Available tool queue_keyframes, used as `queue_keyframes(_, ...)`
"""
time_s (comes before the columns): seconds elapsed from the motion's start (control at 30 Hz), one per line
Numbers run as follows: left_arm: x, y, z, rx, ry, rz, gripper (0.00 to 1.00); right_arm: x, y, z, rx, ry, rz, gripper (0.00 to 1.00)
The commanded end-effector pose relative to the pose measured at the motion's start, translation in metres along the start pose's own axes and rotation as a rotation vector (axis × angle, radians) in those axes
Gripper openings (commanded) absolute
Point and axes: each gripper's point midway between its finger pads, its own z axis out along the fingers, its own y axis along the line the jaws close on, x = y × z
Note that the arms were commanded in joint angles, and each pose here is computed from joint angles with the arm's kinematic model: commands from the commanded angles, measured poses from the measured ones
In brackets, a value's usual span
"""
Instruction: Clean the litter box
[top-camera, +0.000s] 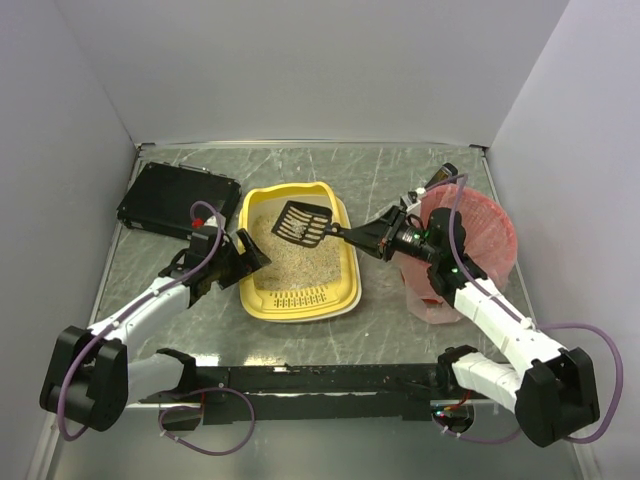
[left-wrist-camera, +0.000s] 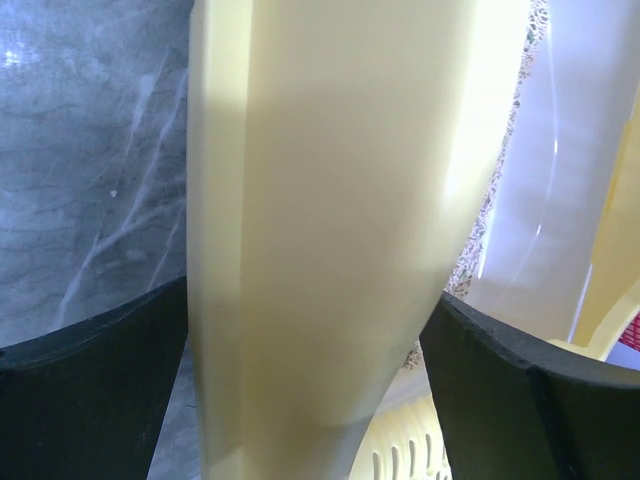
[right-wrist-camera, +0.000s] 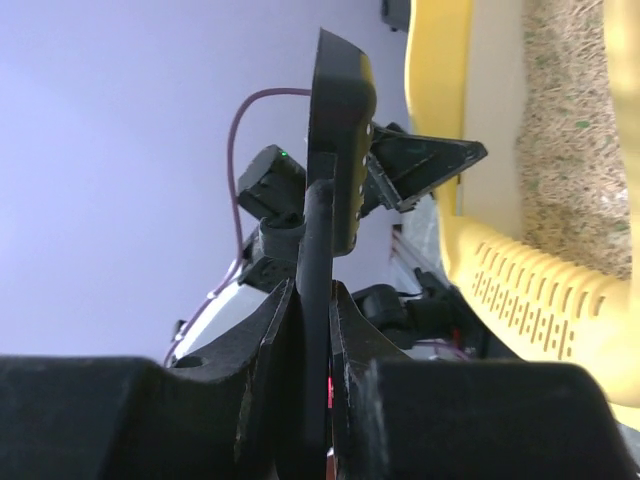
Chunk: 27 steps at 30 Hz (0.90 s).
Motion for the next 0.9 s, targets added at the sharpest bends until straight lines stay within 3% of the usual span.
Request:
queue_keyframes(0.0,-0.018,-0.015,-0.010,0.022,-0.061,0.023,0.97,-0.006,0.019,-0.011,-0.032,-0.056,-0.095,0.00)
queue_keyframes(0.47,-0.029,-0.011,-0.017,-0.022,-0.110,0.004,0.97,-0.010,0.039,-0.012,-0.066,-0.032,-0.152,0.00)
queue_keyframes(0.87,-0.034,-0.019,-0.021,-0.005,-0.123,-0.025,0.97,-0.030,0.074,-0.063,-0.031,-0.165,-0.213,0.00)
